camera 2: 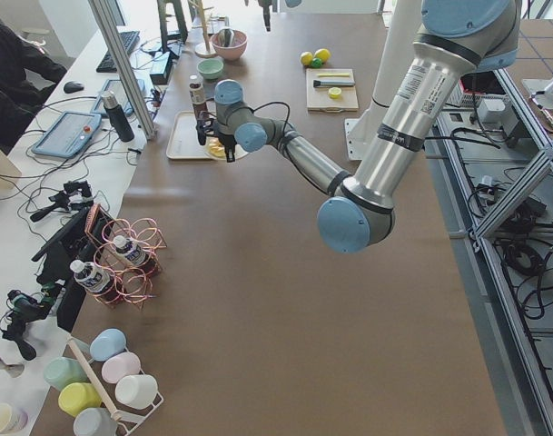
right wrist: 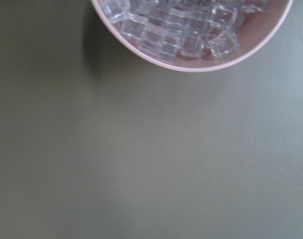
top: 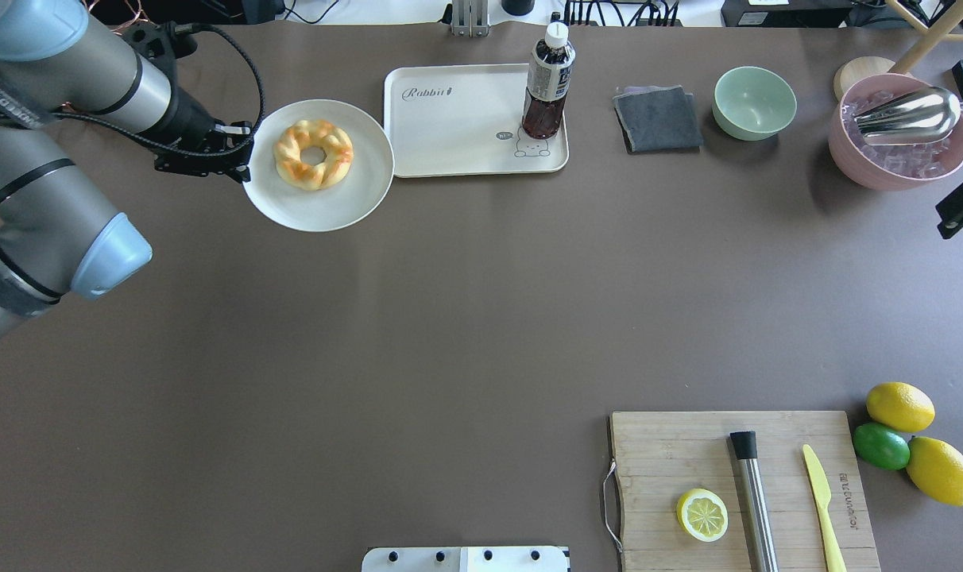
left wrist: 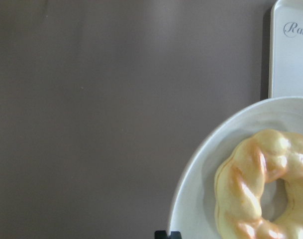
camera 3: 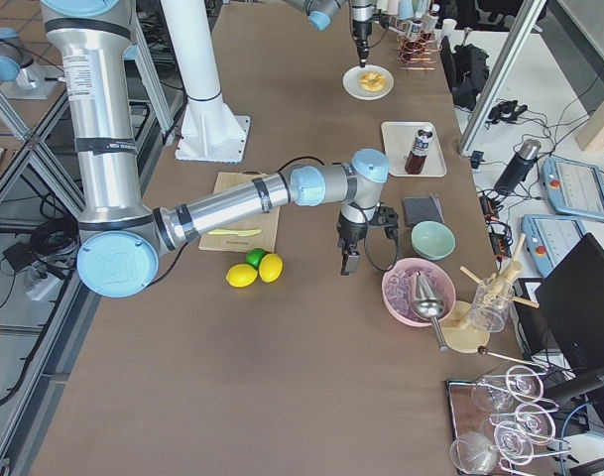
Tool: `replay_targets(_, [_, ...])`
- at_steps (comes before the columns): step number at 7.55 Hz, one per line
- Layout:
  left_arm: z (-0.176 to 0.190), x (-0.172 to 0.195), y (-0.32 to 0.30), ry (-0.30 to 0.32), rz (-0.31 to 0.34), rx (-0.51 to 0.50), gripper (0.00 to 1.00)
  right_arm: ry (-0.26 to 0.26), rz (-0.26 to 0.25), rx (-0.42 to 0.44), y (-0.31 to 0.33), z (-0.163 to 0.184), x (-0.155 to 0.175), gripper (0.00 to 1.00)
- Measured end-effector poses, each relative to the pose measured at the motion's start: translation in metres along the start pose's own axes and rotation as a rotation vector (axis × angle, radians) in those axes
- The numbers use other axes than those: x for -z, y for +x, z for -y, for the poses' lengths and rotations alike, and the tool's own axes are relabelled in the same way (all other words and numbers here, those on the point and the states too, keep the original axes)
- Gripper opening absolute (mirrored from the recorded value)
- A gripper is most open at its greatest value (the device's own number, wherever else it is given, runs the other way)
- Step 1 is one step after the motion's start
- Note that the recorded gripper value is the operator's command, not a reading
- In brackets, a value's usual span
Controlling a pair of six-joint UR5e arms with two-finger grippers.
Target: Place donut on tray
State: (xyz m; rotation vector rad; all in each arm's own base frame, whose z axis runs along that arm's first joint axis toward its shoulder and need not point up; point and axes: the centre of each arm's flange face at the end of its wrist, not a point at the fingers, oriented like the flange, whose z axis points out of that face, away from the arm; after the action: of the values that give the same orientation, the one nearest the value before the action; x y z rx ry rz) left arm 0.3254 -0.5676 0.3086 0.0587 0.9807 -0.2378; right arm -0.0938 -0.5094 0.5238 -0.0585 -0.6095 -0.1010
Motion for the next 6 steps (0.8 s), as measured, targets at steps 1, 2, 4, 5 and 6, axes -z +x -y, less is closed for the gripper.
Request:
replay_targets(1, [0.016,-0.009,0.023,-0.002,0.003,0.049,0.0,-0.011,-0.004,0.002,0.029,-0.01,-0.004,1.0])
replay_targets(2, [0.035,-0.023,0.051,-0.007,0.012,0.107,0.0,-0.021,-0.004,-0.011,0.054,-0.018,-0.008,1.0])
replay_targets(4, [0.066,-0.049,0.104,-0.02,0.036,0.229,0.0,-0.032,0.014,-0.022,0.081,-0.023,-0.017,1.0])
replay_targets(5, [0.076,-0.063,0.126,-0.022,0.037,0.296,0.0,-0.018,0.026,-0.007,0.093,-0.023,-0.025,1.0])
replay_targets(6, [0.082,-0.078,0.141,-0.024,0.03,0.345,0.0,0.003,0.046,0.014,0.104,-0.021,-0.037,1.0])
